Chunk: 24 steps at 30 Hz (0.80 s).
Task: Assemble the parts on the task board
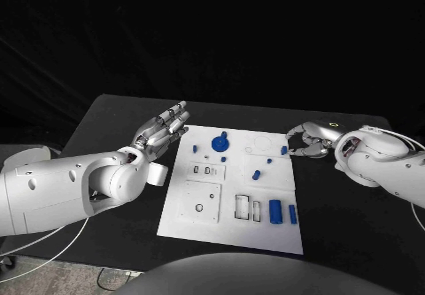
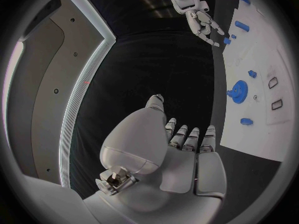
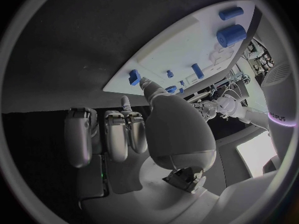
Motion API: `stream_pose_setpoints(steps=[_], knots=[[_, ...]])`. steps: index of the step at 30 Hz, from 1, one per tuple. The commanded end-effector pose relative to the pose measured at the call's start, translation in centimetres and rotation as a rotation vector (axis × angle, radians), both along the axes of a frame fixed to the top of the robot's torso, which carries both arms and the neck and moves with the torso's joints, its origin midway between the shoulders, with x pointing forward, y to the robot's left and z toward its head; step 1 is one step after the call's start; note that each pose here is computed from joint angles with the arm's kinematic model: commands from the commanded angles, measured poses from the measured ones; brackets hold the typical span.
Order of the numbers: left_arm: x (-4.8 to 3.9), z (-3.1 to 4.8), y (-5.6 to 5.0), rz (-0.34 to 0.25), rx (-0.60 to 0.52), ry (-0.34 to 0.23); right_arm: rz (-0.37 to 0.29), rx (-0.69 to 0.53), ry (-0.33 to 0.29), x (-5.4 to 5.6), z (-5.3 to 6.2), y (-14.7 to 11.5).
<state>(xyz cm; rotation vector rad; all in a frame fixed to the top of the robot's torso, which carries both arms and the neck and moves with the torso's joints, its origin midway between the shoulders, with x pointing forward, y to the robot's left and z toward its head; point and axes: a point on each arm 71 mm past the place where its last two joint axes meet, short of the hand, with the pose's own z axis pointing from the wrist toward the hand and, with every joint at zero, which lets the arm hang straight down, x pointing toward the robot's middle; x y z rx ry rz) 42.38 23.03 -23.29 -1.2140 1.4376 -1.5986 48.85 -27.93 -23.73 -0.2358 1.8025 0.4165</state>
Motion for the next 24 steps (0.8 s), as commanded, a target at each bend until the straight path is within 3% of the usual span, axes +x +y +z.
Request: stream_pose_setpoints(steps=[1, 24], knots=[[-0.05, 0.14, -0.2, -0.016, -0.016, -0.009, 0.002, -0.001, -0.013, 0.1, -0.2, 0.1], [-0.05, 0.10, -0.1, -0.019, -0.017, -0.006, -0.001, -0.016, 0.008, 0.4, -1.3, 0.6]])
